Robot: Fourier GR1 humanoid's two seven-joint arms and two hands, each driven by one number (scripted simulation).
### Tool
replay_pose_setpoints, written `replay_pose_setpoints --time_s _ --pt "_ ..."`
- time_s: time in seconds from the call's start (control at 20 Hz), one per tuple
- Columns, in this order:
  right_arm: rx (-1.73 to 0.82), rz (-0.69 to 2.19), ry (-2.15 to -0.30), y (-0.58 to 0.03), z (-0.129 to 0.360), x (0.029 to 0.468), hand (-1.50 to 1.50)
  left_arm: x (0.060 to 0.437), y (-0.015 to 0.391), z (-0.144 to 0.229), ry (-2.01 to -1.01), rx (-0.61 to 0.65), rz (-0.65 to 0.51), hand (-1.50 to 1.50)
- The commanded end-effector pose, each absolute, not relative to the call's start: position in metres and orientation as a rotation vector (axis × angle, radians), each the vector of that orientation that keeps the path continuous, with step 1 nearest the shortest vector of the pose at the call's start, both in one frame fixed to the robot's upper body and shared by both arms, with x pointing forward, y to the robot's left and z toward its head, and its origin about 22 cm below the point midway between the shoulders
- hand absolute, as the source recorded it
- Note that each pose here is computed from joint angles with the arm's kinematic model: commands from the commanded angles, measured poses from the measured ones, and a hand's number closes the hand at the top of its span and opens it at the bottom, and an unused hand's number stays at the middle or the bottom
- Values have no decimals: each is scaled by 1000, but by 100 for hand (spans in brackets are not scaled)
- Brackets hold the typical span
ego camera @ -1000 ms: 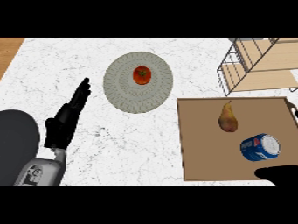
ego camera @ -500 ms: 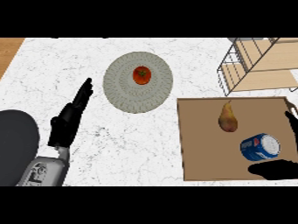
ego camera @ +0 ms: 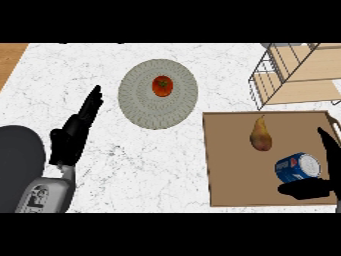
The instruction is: Pick the can from the tray and place it in the tiered shelf
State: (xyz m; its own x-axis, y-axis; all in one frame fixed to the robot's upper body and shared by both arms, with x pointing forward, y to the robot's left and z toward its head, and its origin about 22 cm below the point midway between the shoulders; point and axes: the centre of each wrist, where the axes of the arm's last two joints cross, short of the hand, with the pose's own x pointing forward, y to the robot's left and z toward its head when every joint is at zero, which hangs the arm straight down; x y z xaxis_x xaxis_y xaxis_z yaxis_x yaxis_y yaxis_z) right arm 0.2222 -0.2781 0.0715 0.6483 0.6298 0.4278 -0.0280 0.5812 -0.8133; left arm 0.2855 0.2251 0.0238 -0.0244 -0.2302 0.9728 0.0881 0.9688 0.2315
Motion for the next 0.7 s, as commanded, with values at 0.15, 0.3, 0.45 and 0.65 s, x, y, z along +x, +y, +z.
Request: replay_pose_setpoints --time_s 0.15,0.3,0.45,0.65 --pt "-839 445 -774 -286 50 206 -150 280 236 13 -1571 107 -254 0" --pt "-834 452 -790 -274 49 212 -150 297 239 18 -1572 101 -265 0" --pt "-838 465 -769 -297 47 214 -150 266 225 12 -1572 110 -256 0" --pt "-825 563 -730 -273 43 226 150 270 225 7 -1581 122 -248 0"
